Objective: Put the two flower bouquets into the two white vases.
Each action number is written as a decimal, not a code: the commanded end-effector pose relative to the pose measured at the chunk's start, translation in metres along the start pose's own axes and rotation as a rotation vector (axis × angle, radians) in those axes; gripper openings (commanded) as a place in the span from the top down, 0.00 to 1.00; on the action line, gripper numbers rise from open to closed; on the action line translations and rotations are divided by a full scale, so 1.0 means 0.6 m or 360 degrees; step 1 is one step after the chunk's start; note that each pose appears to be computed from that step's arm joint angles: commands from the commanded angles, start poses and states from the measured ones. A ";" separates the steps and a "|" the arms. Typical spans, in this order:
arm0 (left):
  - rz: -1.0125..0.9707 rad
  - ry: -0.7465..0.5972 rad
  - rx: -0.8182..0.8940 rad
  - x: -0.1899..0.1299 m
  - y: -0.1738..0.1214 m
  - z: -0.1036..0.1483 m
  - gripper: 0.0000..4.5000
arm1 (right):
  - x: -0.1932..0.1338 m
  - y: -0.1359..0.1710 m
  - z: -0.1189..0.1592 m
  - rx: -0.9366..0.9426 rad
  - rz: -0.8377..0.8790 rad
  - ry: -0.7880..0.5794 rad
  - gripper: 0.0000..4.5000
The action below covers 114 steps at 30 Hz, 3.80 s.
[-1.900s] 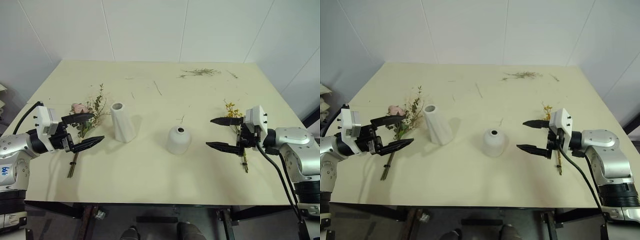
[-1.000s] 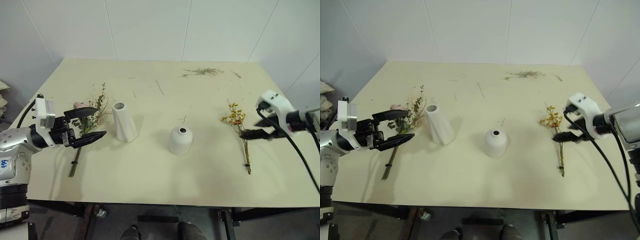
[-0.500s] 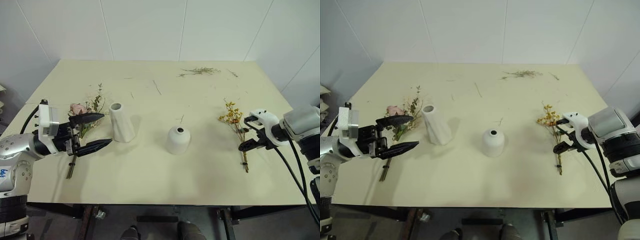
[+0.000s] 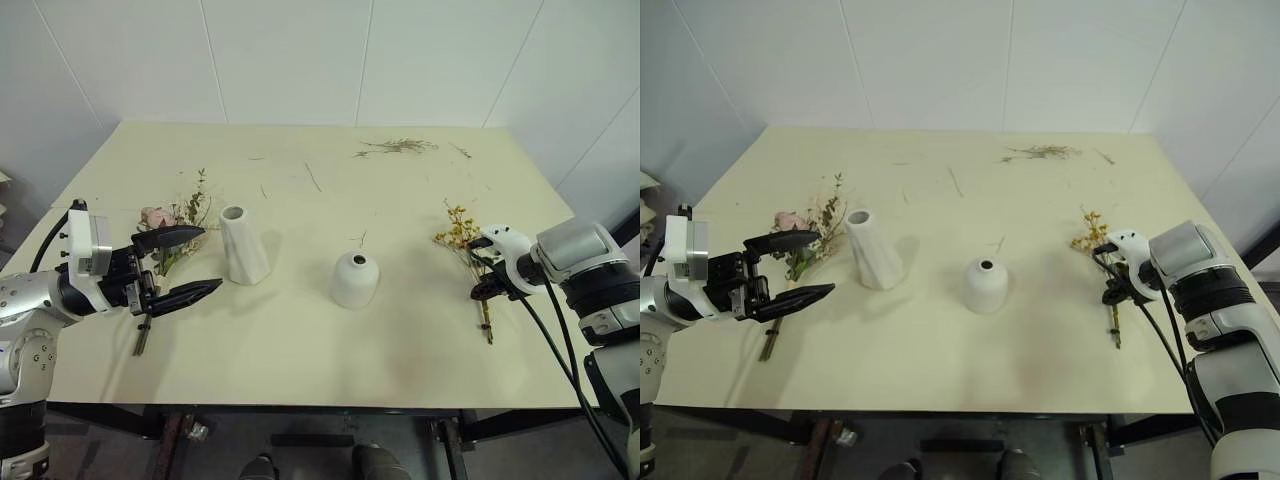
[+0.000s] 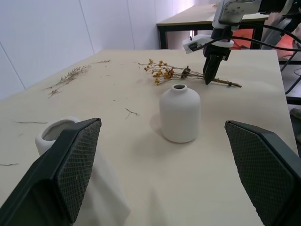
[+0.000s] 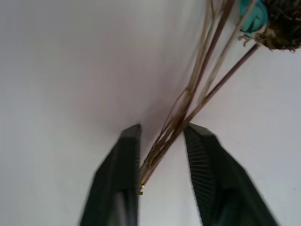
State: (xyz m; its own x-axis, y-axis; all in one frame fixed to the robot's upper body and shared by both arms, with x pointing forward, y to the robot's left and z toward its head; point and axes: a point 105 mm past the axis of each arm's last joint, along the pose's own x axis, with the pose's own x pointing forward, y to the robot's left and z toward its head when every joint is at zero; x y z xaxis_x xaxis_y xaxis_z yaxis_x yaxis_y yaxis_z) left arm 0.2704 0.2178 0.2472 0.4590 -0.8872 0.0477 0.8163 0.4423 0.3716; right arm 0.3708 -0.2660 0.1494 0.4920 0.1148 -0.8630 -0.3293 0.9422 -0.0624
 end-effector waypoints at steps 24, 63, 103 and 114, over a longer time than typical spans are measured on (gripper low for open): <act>0.0074 -0.0043 0.0023 -0.012 0.041 0.014 0.00 | -0.260 0.236 0.183 -0.0299 0.1157 -0.2430 0.99; 0.0105 -0.0189 0.0025 0.033 0.056 0.022 0.00 | -0.119 0.278 0.130 -0.0277 0.1146 -0.2293 0.99; 0.0303 0.0084 0.0028 -0.019 0.073 0.000 0.00 | -0.141 0.191 0.069 -0.0680 0.0869 -0.2100 0.33; 0.1092 0.1061 -0.0455 -0.152 0.114 -0.115 0.00 | -0.217 0.147 0.054 -0.1117 0.0868 -0.1880 0.01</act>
State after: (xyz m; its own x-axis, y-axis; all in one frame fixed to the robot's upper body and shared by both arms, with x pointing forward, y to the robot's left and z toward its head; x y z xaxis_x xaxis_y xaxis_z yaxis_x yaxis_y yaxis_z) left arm 0.3109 0.3261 0.2077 0.8909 -0.3126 -0.3294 0.3970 0.8884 0.2306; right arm 0.3152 -0.1938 0.2552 0.4856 0.8742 0.0016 -0.8191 0.4556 -0.3486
